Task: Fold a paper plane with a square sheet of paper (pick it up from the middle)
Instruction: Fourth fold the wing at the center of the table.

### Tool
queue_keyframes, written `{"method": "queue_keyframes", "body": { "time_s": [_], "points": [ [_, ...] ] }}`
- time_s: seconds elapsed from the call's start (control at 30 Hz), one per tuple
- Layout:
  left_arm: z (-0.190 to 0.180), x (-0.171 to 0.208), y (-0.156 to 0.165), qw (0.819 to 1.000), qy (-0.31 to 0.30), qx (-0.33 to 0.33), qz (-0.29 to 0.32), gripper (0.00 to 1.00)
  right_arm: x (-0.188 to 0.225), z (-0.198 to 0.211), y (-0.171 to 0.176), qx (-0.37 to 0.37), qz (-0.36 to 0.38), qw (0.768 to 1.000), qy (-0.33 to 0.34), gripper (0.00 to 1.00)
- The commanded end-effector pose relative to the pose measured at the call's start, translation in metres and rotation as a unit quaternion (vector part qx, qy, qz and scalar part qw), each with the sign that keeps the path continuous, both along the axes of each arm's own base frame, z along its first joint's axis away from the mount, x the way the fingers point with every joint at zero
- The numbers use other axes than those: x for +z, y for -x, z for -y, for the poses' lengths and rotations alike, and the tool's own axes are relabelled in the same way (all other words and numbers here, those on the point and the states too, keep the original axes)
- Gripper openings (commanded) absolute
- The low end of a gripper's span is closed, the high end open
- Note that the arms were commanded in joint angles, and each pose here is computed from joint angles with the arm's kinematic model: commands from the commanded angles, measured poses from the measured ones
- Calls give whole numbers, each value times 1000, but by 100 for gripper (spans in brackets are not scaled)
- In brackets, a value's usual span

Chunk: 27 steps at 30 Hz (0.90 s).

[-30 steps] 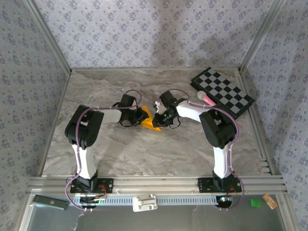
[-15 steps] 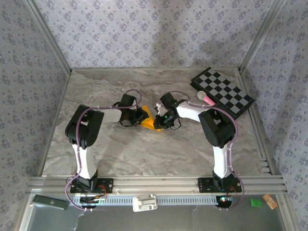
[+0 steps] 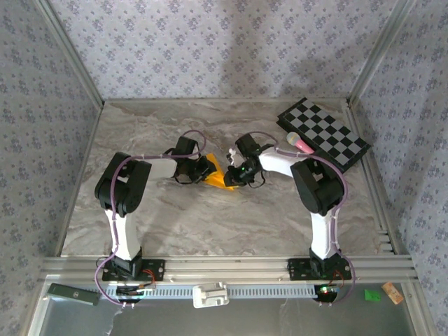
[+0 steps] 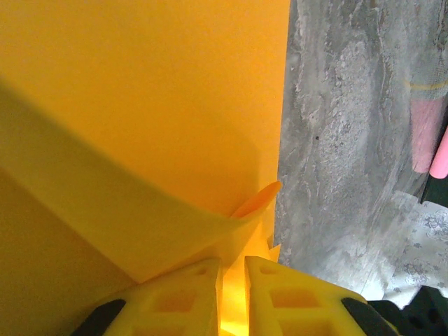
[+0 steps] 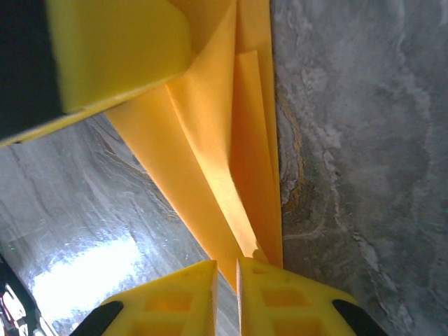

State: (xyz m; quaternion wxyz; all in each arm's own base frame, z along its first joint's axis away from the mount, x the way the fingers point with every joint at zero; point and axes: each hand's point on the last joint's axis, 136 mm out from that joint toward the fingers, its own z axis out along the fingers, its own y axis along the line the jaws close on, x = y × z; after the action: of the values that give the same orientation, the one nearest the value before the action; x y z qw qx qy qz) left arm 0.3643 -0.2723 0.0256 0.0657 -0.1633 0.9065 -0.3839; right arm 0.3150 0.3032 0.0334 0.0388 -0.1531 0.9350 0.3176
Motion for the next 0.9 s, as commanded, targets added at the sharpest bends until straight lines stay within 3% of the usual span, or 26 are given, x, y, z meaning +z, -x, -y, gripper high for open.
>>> {"method": "queue_keyframes", "body": {
  "time_s": [0.0, 0.3, 0.87],
  "points": [
    [-9, -20, 7, 999, -29, 1, -25, 17, 25, -3, -14, -14, 27, 999, -20, 17],
    [-6, -18, 7, 1000, -21, -2, -23, 16, 10, -12, -15, -8, 5, 1000, -16, 19],
    [-11, -27, 10, 999, -34, 5, -38, 16, -15, -7, 16, 18, -59, 998, -3, 19]
  ]
}}
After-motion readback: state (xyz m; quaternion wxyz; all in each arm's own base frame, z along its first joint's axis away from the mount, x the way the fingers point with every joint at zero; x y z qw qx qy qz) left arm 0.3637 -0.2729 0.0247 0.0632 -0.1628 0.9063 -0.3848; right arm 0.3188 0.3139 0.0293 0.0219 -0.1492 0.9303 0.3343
